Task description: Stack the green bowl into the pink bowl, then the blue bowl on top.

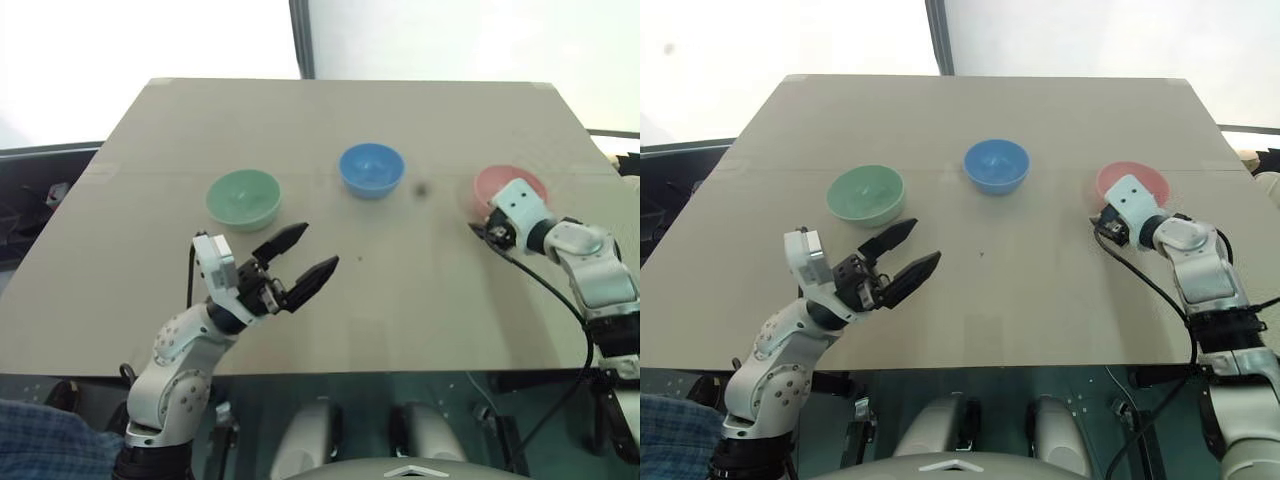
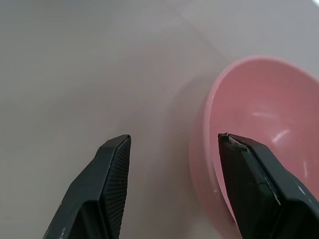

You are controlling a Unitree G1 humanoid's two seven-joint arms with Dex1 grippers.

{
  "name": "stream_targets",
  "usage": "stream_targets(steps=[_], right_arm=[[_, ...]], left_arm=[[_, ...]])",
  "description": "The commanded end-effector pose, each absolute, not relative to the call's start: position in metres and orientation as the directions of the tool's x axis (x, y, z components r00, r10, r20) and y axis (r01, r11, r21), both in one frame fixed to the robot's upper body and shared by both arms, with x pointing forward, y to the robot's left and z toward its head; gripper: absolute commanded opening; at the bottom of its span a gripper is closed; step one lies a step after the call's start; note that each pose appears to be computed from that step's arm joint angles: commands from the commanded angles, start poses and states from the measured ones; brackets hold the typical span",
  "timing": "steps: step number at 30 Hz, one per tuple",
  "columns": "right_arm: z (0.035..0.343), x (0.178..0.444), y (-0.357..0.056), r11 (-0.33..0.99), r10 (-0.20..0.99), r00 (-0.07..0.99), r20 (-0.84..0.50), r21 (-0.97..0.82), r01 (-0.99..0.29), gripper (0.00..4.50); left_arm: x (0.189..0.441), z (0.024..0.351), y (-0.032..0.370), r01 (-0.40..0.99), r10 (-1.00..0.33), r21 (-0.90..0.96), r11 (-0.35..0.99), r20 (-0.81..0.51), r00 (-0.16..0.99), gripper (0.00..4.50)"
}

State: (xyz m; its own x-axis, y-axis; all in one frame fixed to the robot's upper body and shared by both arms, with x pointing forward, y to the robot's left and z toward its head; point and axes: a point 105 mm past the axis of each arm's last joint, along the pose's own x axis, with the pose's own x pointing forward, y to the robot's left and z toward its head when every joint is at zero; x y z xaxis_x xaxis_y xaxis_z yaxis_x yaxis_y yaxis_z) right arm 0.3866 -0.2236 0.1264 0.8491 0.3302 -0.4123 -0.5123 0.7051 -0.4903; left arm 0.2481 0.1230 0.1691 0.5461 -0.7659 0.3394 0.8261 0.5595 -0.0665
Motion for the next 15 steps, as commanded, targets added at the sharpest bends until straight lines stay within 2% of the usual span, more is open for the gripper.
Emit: stream_targets(steps=[1,4,7,10,11,15], right_arm=[[0.1317,0.3958,-0.2339,0.715,0.290,0.847,-0.445,-0.487,-0.501,2.91],[0.1287,0.4002,-0.2386,0.697,0.277,0.839,-0.469,-0.503,-0.511,2.91],[0.1293,0.4027,-0.2390,0.666,0.280,0.835,-0.473,-0.531,-0.524,1.66],[0.1298,0.4044,-0.2377,0.661,0.289,0.833,-0.472,-0.532,-0.530,0.18],[0.1298,0.4046,-0.2371,0.657,0.292,0.832,-0.472,-0.533,-0.533,0.04],[0.1312,0.4042,-0.2320,0.624,0.313,0.825,-0.470,-0.553,-0.552,0.04]], left_arm=[[0.2452,0.1761,0.1195,0.826,-0.762,-0.035,0.562,0.368,0.533,4.50],[0.2446,0.1756,0.1183,0.821,-0.755,-0.037,0.570,0.372,0.541,4.50],[0.2439,0.1750,0.1180,0.815,-0.748,-0.039,0.578,0.375,0.548,4.50],[0.2425,0.1746,0.1178,0.811,-0.742,-0.043,0.583,0.378,0.553,4.50],[0.2420,0.1744,0.1178,0.810,-0.741,-0.044,0.584,0.378,0.555,4.50],[0.2409,0.1735,0.1182,0.808,-0.739,-0.045,0.588,0.375,0.559,4.50]])
